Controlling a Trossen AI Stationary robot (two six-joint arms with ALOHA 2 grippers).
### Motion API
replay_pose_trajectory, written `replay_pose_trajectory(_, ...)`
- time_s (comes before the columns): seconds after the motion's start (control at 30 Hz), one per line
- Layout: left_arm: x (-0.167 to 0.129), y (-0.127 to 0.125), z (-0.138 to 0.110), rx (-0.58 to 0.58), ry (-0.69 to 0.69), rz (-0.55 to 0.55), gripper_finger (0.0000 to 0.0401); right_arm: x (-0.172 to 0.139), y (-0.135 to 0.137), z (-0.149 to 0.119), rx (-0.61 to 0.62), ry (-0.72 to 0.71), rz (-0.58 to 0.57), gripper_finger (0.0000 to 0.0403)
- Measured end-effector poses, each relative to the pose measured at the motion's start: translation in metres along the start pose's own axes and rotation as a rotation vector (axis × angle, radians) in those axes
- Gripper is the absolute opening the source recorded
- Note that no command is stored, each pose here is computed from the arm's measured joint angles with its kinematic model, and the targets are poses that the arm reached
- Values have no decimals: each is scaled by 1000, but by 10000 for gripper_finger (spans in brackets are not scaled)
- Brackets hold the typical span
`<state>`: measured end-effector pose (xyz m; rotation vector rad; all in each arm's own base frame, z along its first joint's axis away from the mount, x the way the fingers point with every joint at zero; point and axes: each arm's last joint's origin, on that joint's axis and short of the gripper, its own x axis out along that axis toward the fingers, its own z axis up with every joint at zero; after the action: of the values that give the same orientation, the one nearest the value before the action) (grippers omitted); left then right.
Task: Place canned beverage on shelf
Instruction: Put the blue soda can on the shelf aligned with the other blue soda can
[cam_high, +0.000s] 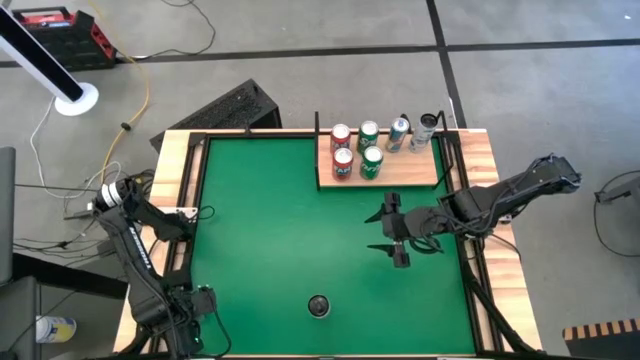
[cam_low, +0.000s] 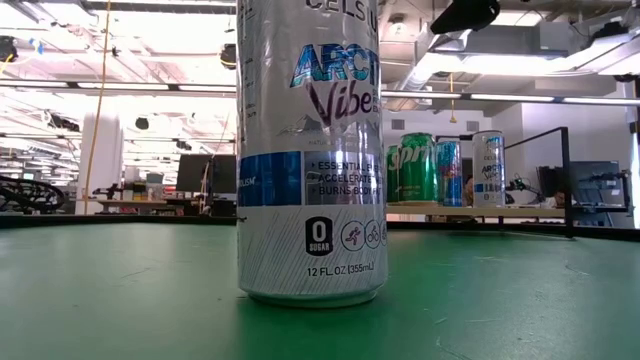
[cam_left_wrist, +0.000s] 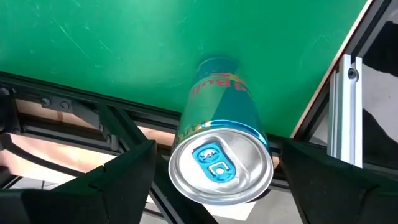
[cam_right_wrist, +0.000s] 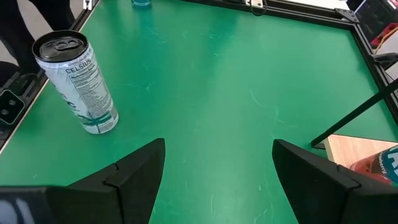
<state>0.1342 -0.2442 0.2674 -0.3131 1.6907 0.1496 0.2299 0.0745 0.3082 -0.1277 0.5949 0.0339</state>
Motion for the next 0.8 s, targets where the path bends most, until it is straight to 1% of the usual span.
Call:
replay_pose_trajectory(0.2,2,1,0,-9,1,5,329,0,0,0,-1,2,0,322)
replay_pose_trajectory(0.37,14,5,0,-25,63,21,322,0,0,-2,-5,19,-1,322)
replay_pose_trajectory(0.47,15,4,0,2,64,11,295,0,0,-3,-7,34,-2,322)
replay_pose_trajectory(0.67,13,5,1,31,70,-1,222,0,0,-4,-5,42,-3,322)
replay_pose_trajectory(0.8,6,9,6,38,39,-27,221,0,-1,-6,-9,60,-5,322)
